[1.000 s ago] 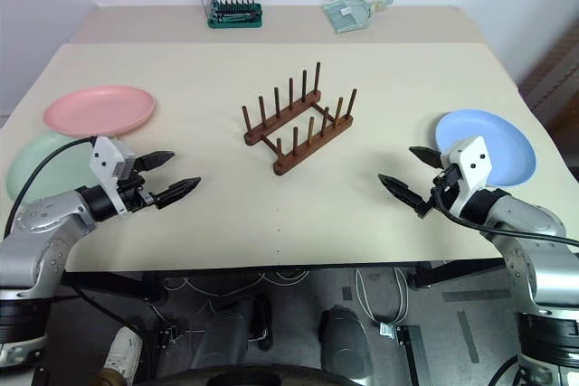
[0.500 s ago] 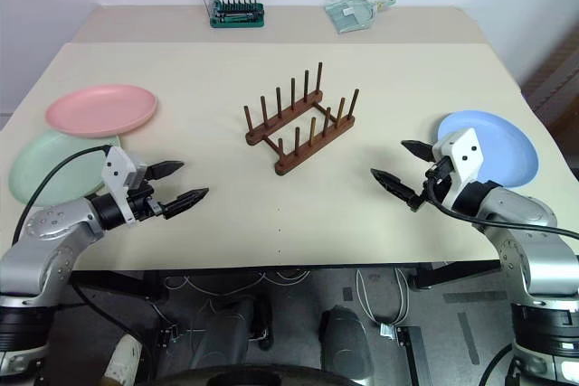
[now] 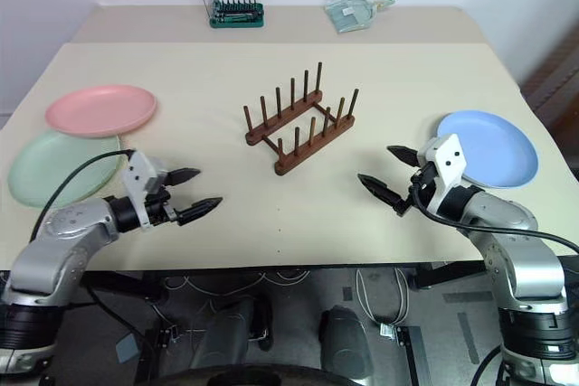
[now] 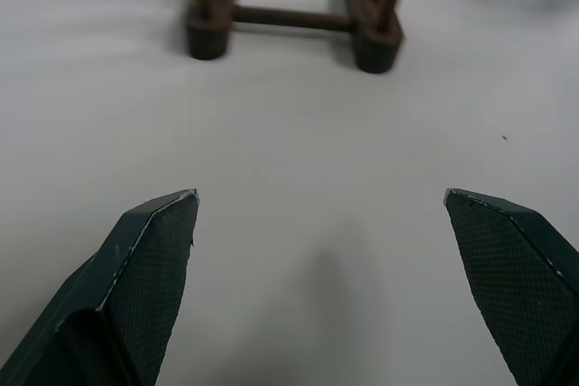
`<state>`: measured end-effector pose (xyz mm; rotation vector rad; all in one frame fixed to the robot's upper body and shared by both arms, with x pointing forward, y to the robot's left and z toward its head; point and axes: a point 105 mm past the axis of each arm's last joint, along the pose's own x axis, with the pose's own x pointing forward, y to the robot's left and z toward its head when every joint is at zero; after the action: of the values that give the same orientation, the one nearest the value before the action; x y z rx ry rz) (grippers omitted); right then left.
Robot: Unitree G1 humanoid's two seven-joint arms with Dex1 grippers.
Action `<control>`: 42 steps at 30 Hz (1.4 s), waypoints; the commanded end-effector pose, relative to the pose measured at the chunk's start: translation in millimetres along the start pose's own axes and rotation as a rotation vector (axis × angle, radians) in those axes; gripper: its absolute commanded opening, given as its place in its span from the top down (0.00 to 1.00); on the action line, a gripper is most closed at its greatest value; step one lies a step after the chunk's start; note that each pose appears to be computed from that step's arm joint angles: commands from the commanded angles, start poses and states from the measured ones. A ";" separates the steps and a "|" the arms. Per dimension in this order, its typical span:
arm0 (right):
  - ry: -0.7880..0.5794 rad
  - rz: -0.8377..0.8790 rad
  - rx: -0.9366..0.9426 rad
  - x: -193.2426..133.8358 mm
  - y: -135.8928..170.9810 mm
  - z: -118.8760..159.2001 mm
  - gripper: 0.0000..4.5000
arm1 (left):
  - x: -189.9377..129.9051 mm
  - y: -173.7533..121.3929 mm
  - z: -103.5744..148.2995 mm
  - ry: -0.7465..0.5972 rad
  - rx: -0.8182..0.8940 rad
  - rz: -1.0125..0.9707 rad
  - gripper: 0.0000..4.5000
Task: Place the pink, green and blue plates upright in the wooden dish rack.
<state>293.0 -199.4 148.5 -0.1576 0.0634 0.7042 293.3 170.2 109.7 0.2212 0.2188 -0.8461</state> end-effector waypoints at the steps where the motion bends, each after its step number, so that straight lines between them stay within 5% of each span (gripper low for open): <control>1: -0.066 0.040 -0.036 3.6 15.5 19.4 0.01 | 20.0 -7.7 8.5 -0.027 0.056 -0.042 0.00; 10: -0.071 0.027 -0.019 4.9 24.8 14.0 0.01 | 100.9 -36.9 6.0 -0.046 0.089 -0.070 0.00; 19: -0.080 0.004 -0.007 3.3 30.6 10.8 0.01 | 141.9 -49.2 -0.6 -0.002 0.052 0.027 0.00; 22: -0.085 0.002 -0.010 3.9 31.6 12.1 0.00 | 144.4 -49.4 0.6 -0.018 0.041 0.034 0.19; 28: -0.082 -0.003 -0.015 3.0 31.8 12.4 0.00 | 147.6 -41.5 -4.6 -0.021 0.020 0.047 0.84; 33: -0.044 -0.004 -0.024 0.4 32.4 6.3 0.00 | 145.8 -42.3 -4.2 -0.059 0.037 -0.008 0.83; 42: 0.132 0.008 -0.018 -19.8 39.8 -27.8 0.00 | 117.3 -56.8 13.5 -0.122 0.252 -0.392 0.83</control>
<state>254.3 -190.3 103.7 -0.1833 0.2321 0.6825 333.4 50.9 79.4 0.3557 0.0611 -1.1910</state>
